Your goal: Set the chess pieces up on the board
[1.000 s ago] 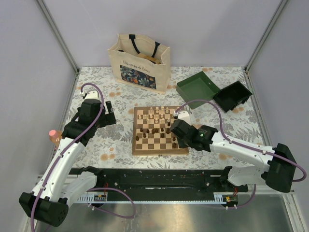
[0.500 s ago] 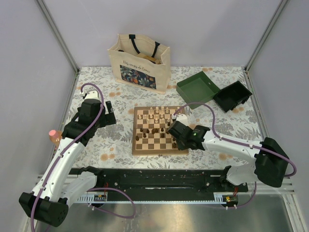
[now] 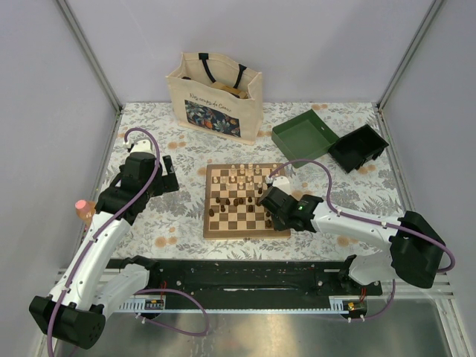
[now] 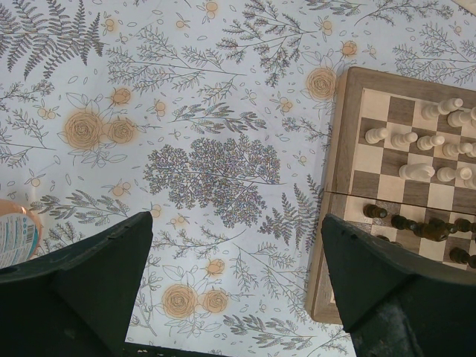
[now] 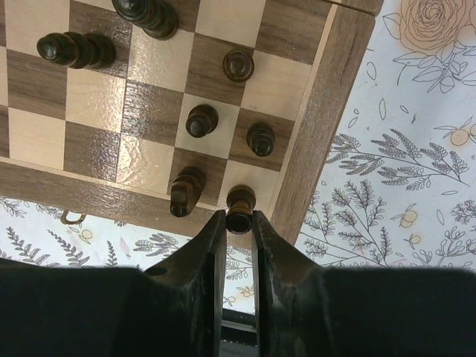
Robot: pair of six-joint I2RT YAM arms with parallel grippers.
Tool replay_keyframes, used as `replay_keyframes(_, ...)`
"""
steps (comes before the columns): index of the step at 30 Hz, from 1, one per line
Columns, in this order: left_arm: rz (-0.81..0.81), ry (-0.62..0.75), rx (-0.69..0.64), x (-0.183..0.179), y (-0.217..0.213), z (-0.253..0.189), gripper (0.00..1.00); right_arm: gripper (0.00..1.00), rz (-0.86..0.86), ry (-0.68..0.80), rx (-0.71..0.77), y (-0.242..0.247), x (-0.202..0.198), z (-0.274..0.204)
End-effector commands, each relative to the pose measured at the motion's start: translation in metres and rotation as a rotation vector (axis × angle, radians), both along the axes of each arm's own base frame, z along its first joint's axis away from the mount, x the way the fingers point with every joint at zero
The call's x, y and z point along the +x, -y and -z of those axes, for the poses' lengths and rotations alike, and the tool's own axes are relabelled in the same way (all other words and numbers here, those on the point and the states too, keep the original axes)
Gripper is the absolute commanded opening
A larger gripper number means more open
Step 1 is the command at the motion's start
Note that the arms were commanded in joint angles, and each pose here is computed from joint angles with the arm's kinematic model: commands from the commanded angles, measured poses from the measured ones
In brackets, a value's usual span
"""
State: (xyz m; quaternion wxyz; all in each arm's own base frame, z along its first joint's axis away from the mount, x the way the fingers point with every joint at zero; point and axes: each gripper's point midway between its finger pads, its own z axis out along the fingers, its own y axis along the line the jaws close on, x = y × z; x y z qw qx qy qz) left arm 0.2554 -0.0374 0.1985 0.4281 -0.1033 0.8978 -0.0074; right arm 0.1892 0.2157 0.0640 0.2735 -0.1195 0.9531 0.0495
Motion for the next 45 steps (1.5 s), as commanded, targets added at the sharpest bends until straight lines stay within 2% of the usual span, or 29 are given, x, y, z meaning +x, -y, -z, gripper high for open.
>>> replay_keyframes(1, -0.001, 0.009, 0.011, 0.002, -0.002, 0.0, 0.99, 0.19, 0.024, 0.017, 0.02, -0.002, 0.006, 0.001)
replay_keyframes(10, 0.004, 0.011, 0.009, 0.002, -0.001, -0.001, 0.99, 0.32, 0.018, 0.016, 0.028, -0.003, 0.006, -0.002)
replay_keyframes(19, 0.005, 0.014, 0.007, 0.002, -0.001, -0.001, 0.99, 0.46, 0.008, 0.067, 0.034, -0.007, 0.016, -0.032)
replay_keyframes(25, 0.008, 0.016, 0.005, 0.002, -0.001, -0.002, 0.99, 0.49, -0.017, 0.126, 0.085, -0.021, 0.027, -0.063)
replay_keyframes(30, 0.009, 0.02, 0.0, 0.001, 0.0, -0.003, 0.99, 0.51, -0.083, 0.137, 0.138, -0.053, 0.039, -0.078)
replay_keyframes(37, 0.008, 0.028, -0.001, 0.0, -0.001, -0.004, 0.99, 0.52, -0.144, 0.1, 0.172, -0.097, 0.055, -0.077)
replay_keyframes(45, 0.008, 0.028, -0.002, 0.0, -0.001, -0.004, 0.99, 0.51, -0.141, 0.06, 0.129, -0.103, 0.059, -0.059)
